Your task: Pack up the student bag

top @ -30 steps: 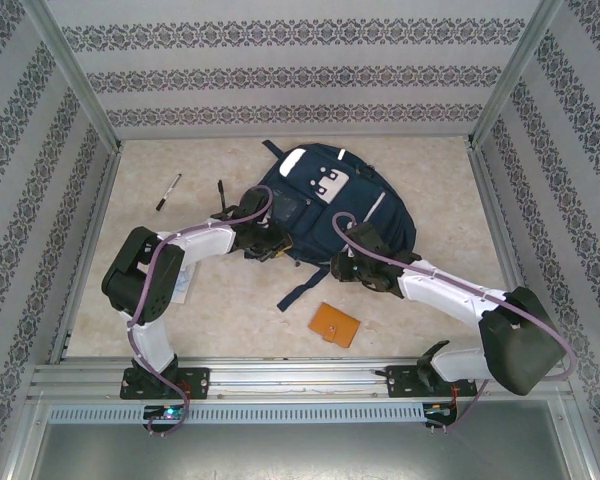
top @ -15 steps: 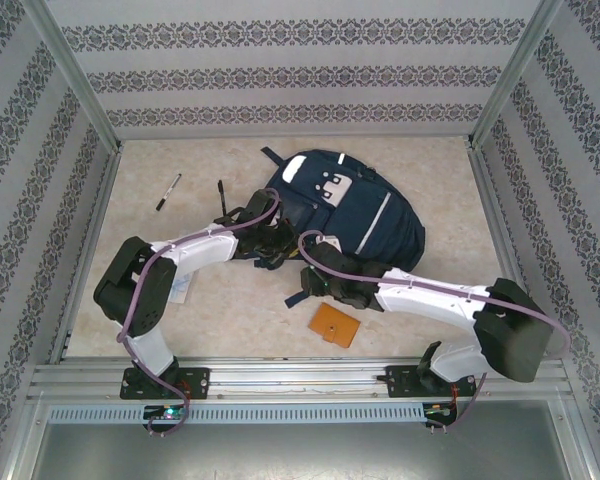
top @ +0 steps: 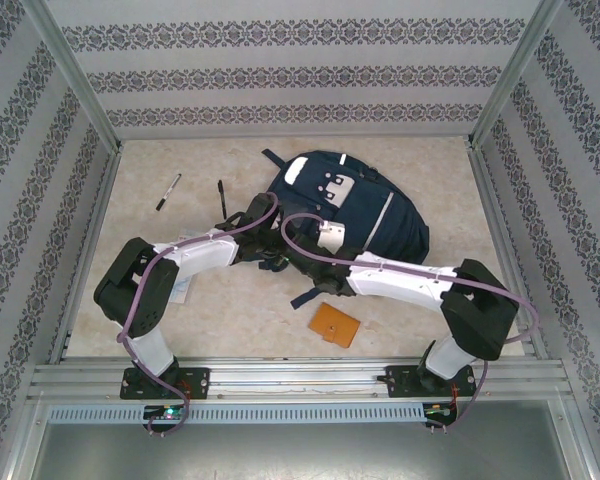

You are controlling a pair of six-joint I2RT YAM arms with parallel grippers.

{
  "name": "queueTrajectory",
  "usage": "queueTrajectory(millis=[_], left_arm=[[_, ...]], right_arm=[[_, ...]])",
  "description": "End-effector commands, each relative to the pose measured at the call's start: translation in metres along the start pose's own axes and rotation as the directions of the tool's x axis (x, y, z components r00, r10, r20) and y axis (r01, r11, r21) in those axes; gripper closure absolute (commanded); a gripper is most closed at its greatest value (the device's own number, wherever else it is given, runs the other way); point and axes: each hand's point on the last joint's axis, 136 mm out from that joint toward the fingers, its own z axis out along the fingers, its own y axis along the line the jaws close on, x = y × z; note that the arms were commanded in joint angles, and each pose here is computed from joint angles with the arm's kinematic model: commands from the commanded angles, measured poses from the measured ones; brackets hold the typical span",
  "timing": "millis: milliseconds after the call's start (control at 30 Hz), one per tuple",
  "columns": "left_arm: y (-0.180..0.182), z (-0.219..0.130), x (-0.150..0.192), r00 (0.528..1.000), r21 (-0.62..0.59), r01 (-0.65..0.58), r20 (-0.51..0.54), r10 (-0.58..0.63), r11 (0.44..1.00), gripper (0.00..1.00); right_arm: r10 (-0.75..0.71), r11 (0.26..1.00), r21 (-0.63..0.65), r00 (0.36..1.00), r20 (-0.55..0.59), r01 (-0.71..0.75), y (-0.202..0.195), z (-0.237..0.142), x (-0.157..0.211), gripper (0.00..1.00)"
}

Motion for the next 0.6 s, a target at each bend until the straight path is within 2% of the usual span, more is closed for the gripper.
queueTrajectory(millis=[0,200,400,500,567], left_arm=[[-0.040,-0.008,0.031,0.994,0.137,-0.026,-0.100,0.040,0.990,1.00],[-0.042,-0.007,0.033,0.993,0.143,-0.029,-0.107,0.045,0.989,1.00],[-0.039,-0.009,0.028,0.994,0.110,-0.068,-0.077,0.077,0.992,1.00],[-0.038,-0.010,0.025,0.994,0.098,-0.079,-0.067,0.086,0.992,1.00],[-0.037,-0.013,0.021,0.994,0.083,-0.093,-0.055,0.098,0.992,1.00]], right_arm=[[0.048,0.993,0.103,0.993,0.103,-0.059,-0.011,-0.001,-0.022,0.57],[0.048,0.976,0.206,0.992,0.115,-0.071,-0.018,0.002,-0.026,0.62],[0.065,0.974,0.207,0.989,0.136,-0.092,-0.025,-0.005,-0.030,0.90],[0.065,0.976,0.199,0.989,0.130,-0.090,-0.031,-0.009,-0.029,1.00],[0.061,0.979,0.186,0.991,0.117,-0.082,-0.034,-0.010,-0.028,1.00]])
